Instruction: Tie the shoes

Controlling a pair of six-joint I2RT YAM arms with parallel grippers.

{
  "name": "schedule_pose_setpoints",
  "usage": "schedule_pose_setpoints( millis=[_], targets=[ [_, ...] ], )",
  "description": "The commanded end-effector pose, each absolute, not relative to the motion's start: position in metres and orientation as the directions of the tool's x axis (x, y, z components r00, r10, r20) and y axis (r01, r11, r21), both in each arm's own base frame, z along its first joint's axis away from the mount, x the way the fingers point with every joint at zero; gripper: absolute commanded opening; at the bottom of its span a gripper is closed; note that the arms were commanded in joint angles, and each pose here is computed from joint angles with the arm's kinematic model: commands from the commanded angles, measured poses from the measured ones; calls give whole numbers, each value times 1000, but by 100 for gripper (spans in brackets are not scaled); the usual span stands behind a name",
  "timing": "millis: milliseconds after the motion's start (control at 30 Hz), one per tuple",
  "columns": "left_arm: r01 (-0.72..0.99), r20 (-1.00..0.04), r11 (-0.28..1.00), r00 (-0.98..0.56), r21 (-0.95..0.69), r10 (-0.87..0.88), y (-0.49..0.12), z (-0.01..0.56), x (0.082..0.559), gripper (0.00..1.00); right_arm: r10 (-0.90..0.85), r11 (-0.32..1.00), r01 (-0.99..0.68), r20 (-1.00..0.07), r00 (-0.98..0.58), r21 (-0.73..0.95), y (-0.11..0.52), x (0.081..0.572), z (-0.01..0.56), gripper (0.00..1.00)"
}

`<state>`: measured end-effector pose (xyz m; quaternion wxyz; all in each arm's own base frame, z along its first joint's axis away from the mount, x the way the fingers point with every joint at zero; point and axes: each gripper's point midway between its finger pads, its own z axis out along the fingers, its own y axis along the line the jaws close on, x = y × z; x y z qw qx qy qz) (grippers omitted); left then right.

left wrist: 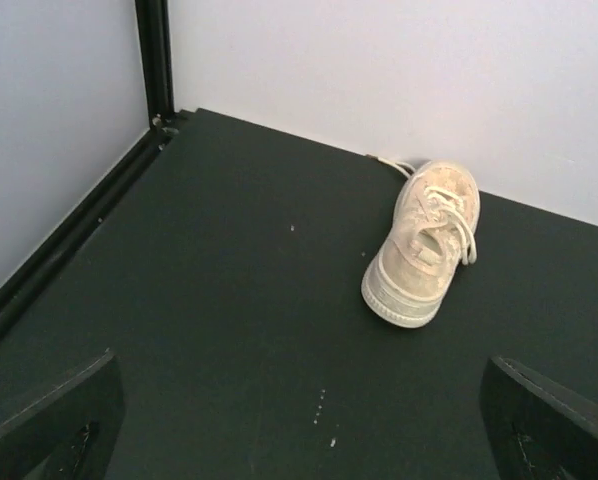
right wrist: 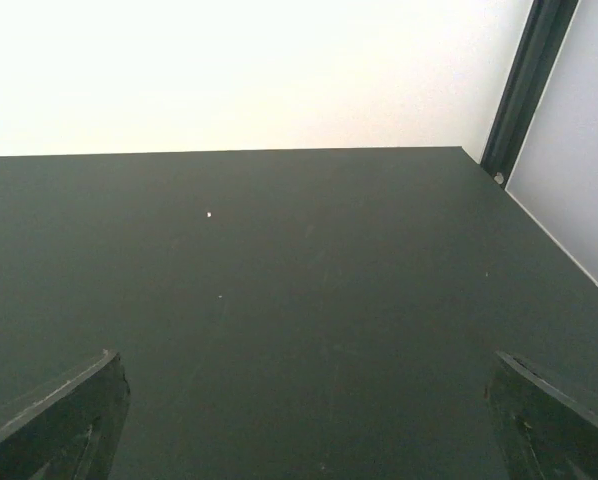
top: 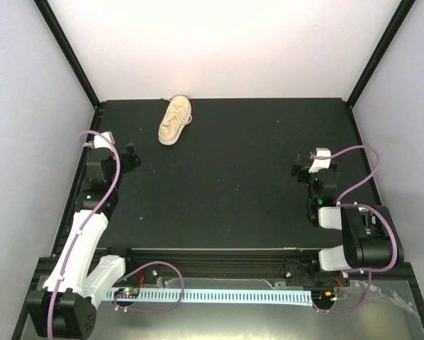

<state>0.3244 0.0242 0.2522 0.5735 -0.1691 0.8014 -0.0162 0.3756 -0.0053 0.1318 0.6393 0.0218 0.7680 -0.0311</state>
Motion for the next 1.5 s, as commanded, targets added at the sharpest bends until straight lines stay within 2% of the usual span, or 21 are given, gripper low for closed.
schedule_pose_setpoints(
  millis=[0,233,267,467,767,1000,1100,1233,1300,1333,1467],
  targets=[
    [-193,-888,944,-332,-267,-319,9,249,328,99,-20,996,81,-995,-99,-28,-7,380,155,100],
    [-91,-794,961,-546,-260,-266,-29,238,395,99,-20,996,81,-995,-100,-28,-7,380,155,100],
    [-86,-754,961,-603,-264,-261,-35,218,413,99,-20,996,82,-995,-100,-28,-7,380,155,100],
    [-80,-635,949,-725,-306,-266,-56,168,484,99,-20,996,80,-995,-102,-28,-7,380,155,100],
    [-107,-522,934,-805,-340,-282,-73,102,547,99,-20,996,81,-995,-100,-28,-8,380,155,100],
    [-126,-541,931,-784,-342,-305,-73,85,577,97,-20,996,81,-995,-101,-28,-8,380,155,100],
    [-111,-537,932,-792,-344,-292,-77,79,582,78,-20,996,82,-995,-102,-28,-8,380,155,100],
    [-93,-556,940,-785,-329,-273,-78,90,579,37,-19,996,81,-995,-101,-27,-8,380,155,100],
    [-89,-590,949,-764,-303,-260,-74,106,572,13,-20,996,80,-995,-101,-28,-7,380,155,100],
    [-89,-622,955,-742,-281,-252,-70,119,567,4,-20,996,80,-995,-101,-28,-8,380,155,100],
    [-22,-754,976,-632,-217,-182,-71,180,538,2,-3,992,129,-996,-93,-15,-16,379,157,100]
  ],
)
